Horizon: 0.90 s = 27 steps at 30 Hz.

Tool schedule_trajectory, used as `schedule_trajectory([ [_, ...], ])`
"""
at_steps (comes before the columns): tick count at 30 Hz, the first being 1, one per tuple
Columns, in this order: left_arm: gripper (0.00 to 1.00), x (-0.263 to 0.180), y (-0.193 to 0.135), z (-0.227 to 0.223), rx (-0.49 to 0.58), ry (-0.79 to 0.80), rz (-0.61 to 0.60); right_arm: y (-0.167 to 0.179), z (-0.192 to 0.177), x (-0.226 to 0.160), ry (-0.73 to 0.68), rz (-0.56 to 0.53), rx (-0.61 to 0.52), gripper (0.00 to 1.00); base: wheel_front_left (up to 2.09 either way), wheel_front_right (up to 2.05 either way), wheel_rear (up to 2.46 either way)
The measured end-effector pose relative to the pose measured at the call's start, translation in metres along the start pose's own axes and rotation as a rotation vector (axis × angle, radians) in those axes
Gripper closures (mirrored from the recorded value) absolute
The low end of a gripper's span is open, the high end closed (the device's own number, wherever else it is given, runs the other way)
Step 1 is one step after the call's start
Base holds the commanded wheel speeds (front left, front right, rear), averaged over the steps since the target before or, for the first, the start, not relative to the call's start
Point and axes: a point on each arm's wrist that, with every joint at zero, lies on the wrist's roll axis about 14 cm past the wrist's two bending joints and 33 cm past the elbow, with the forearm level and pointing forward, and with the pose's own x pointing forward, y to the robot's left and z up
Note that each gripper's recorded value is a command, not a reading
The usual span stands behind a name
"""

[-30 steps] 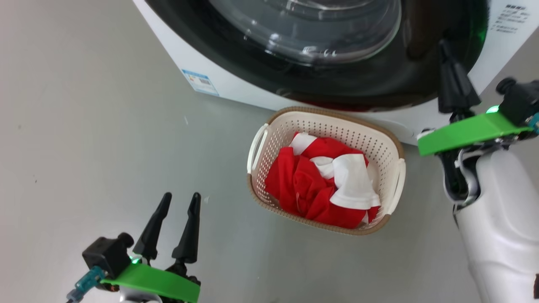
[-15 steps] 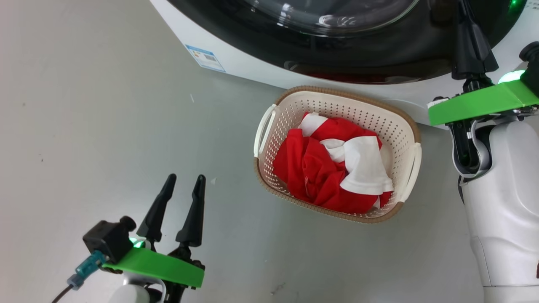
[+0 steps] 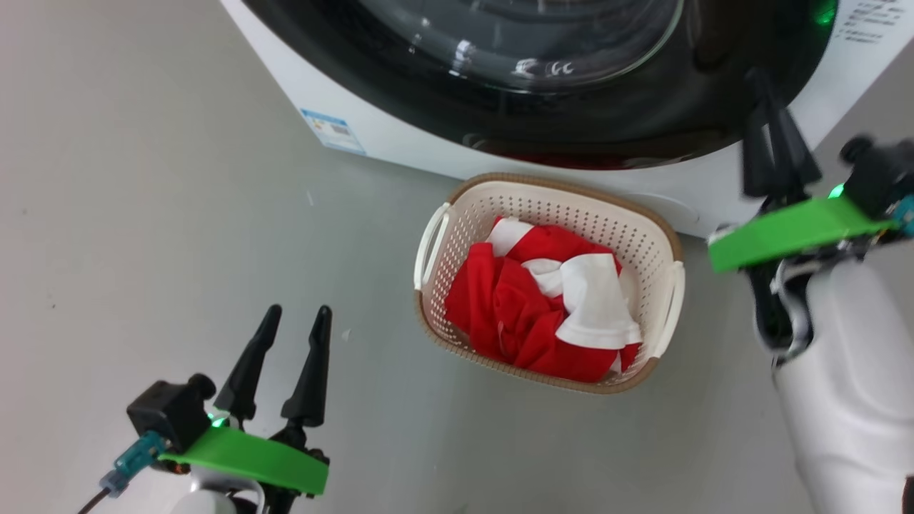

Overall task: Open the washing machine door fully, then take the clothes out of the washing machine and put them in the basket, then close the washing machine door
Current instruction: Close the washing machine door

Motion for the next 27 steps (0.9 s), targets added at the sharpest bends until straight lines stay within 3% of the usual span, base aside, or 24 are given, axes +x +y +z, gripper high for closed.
schedule_trajectory([
  [27,0.00,-0.025,-0.012,0.004,0.091,0.005,-0.112,-0.044,-0.004,-0.177,0.121,-0.214,-0.072,0.00,0.00,0.00,0.00],
])
